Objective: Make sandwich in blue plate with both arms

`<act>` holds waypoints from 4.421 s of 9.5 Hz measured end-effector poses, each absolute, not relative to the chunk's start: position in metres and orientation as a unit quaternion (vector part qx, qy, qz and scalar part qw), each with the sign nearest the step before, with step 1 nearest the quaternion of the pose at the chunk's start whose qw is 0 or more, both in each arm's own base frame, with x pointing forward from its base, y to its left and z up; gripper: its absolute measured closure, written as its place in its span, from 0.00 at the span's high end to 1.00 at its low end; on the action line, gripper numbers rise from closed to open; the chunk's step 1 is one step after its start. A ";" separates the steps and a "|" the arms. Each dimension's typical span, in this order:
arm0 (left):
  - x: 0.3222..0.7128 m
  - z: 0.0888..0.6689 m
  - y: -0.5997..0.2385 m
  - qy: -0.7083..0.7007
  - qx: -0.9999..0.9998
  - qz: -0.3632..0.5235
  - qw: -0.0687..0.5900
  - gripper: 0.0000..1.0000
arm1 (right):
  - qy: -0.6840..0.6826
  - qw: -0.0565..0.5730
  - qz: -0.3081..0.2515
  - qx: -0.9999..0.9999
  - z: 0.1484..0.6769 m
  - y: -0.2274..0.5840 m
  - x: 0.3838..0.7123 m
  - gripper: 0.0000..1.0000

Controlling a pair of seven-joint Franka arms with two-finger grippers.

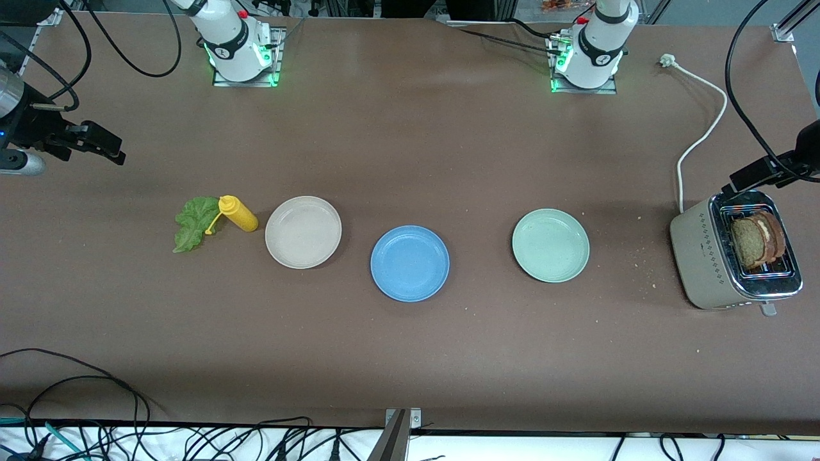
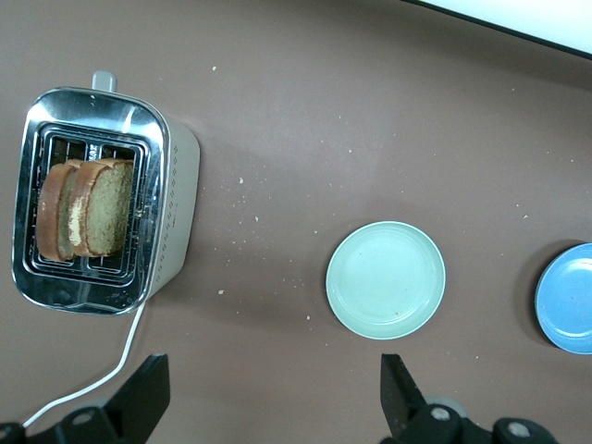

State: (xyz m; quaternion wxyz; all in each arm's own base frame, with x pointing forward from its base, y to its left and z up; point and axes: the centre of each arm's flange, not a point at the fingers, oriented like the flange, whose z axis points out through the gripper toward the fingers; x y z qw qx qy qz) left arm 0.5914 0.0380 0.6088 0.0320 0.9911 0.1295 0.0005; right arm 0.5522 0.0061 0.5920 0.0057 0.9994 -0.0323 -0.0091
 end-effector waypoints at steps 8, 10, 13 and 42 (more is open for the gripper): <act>0.591 0.608 0.040 0.125 0.992 0.001 0.017 1.00 | -0.043 0.006 -0.009 0.999 0.592 0.006 0.552 1.00; 0.591 0.608 0.043 0.127 0.992 -0.001 0.017 1.00 | -0.043 0.006 -0.009 0.999 0.592 0.006 0.552 1.00; 0.585 0.605 0.063 0.141 0.990 -0.019 0.014 1.00 | -0.044 0.006 -0.009 0.999 0.592 0.006 0.552 1.00; 0.580 0.593 0.080 0.132 0.990 -0.037 0.015 1.00 | -0.028 0.006 -0.006 1.000 0.594 0.023 0.552 1.00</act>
